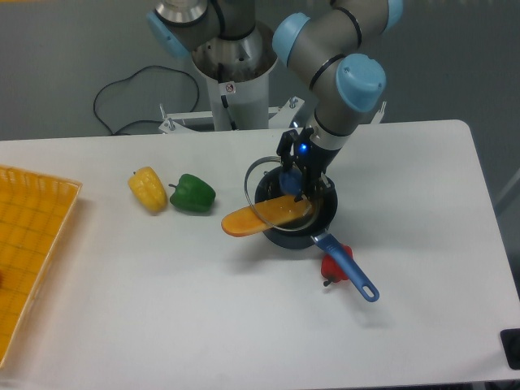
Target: Close the pot lid
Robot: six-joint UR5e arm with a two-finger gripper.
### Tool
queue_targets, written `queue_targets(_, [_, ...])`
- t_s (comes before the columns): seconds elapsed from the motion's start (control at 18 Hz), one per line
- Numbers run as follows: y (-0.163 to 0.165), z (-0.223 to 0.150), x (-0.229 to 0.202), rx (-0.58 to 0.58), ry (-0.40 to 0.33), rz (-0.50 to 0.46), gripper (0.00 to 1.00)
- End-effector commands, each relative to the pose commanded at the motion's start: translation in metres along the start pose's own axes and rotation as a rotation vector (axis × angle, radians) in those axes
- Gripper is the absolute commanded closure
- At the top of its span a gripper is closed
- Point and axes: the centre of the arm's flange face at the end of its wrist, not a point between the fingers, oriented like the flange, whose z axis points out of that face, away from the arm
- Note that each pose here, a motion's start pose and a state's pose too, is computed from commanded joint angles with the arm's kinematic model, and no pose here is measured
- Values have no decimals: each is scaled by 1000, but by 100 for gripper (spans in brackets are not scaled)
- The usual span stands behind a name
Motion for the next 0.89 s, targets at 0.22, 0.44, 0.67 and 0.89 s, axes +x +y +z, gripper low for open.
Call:
queue_targets(0.22, [0,0,0,0,0,0,40])
queue_targets(0.44, [0,-1,0,-2,-1,0,20])
queue_targets(0.67, [-1,0,0,-3,-1,3,8])
queue_targets(0.89, [-1,-3,-2,-6,-5,3,1])
